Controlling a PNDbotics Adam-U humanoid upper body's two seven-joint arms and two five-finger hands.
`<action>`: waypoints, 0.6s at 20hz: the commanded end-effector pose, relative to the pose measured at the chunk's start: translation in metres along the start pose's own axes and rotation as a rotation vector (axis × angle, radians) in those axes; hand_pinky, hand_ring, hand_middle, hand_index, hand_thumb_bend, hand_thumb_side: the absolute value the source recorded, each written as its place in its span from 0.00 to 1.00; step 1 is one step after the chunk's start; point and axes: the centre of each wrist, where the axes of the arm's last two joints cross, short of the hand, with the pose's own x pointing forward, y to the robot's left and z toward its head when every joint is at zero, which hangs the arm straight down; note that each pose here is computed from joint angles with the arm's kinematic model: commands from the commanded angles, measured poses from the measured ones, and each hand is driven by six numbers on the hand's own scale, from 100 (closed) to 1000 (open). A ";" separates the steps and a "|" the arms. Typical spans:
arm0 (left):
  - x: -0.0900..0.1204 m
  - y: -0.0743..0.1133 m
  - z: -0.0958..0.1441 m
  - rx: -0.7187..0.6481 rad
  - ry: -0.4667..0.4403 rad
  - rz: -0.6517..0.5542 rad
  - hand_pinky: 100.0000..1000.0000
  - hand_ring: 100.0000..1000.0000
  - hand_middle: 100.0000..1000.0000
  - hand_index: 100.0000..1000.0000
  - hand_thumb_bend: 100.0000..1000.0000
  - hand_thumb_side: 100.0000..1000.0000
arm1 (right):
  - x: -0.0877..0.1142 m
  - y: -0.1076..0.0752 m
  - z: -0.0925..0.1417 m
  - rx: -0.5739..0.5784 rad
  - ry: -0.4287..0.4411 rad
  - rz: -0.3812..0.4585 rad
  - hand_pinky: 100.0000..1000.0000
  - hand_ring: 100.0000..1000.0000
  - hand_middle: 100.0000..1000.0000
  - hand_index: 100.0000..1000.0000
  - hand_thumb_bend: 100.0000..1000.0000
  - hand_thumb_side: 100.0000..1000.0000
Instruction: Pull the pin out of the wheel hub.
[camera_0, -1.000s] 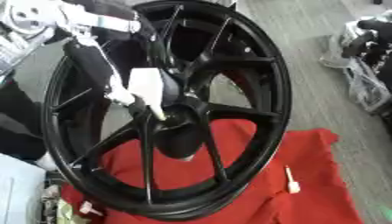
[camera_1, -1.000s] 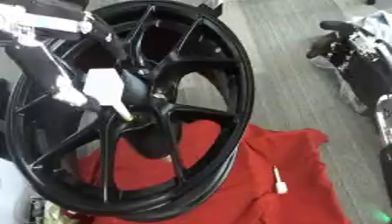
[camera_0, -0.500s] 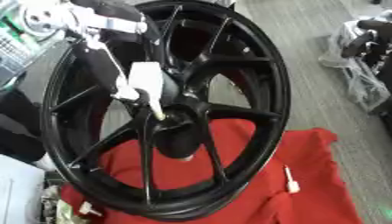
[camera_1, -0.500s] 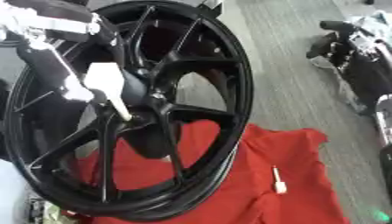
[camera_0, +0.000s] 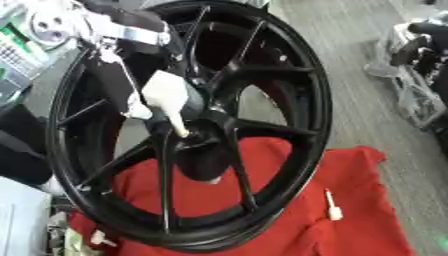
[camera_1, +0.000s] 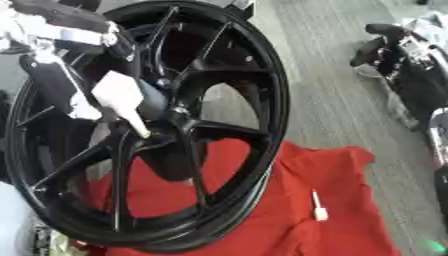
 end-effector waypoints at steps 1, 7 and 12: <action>0.001 0.009 0.015 0.026 0.020 -0.017 0.84 0.79 0.62 0.45 0.10 0.00 | 0.010 -0.005 -0.003 0.015 -0.011 0.036 0.93 0.59 0.53 0.79 0.00 0.60; 0.009 0.017 0.033 0.075 -0.004 -0.041 0.82 0.77 0.59 0.35 0.14 0.00 | 0.010 -0.005 -0.002 0.013 -0.011 0.036 0.93 0.59 0.53 0.79 0.00 0.60; 0.018 0.030 0.068 0.197 -0.018 -0.089 0.82 0.77 0.59 0.31 0.14 0.00 | 0.009 -0.006 -0.001 0.011 -0.007 0.038 0.93 0.59 0.53 0.79 0.00 0.60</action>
